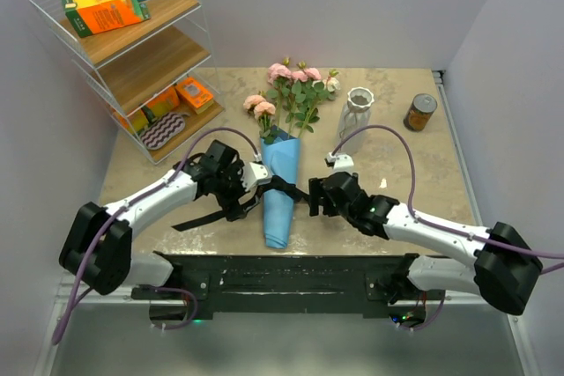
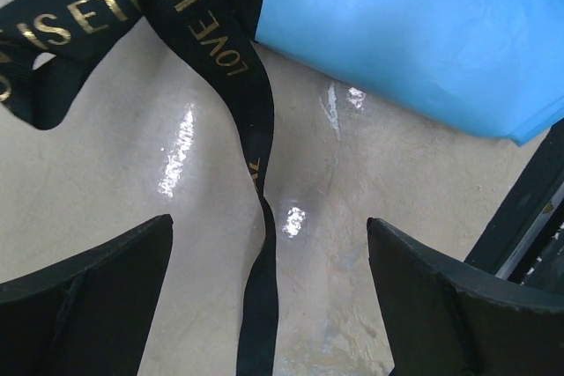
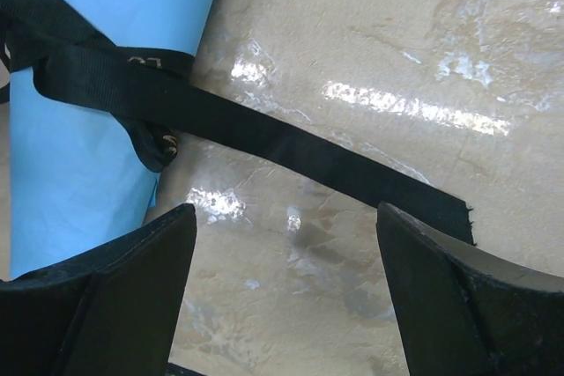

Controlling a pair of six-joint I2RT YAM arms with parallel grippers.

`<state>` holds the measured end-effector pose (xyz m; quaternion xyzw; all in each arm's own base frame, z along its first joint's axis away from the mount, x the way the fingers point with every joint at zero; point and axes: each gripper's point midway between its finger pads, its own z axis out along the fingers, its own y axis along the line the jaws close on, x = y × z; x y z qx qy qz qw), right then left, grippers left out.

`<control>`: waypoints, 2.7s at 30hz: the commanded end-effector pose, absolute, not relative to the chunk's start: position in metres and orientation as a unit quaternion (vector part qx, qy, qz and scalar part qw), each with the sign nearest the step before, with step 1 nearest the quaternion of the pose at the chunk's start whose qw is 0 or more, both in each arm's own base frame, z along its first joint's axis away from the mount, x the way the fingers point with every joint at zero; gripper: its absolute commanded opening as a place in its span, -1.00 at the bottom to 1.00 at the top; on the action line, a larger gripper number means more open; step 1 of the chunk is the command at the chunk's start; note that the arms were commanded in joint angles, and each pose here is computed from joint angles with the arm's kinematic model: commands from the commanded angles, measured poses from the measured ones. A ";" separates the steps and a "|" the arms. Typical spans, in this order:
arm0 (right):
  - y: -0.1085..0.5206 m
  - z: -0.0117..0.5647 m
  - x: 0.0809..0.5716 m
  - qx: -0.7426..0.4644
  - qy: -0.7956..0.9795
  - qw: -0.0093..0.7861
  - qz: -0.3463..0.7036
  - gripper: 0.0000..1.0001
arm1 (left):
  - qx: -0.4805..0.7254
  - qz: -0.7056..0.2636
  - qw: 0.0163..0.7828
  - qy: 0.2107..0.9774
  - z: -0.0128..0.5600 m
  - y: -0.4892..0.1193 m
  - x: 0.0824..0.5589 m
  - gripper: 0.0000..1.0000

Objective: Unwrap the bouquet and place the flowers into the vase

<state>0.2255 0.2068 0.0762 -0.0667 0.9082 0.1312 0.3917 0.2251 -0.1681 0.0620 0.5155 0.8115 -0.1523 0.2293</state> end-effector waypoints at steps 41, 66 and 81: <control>0.250 0.044 0.245 -0.073 0.847 0.527 -0.008 0.57 | 0.501 -0.100 0.270 0.816 0.085 -0.155 0.273 -1.00; 0.227 0.072 0.249 -0.024 0.831 0.556 0.007 -1.00 | 0.465 -0.095 0.274 0.836 0.105 -0.138 0.277 -1.00; 0.147 0.189 0.238 0.097 0.803 0.588 0.008 -1.00 | 0.372 -0.037 0.360 0.855 0.204 -0.083 0.309 -1.00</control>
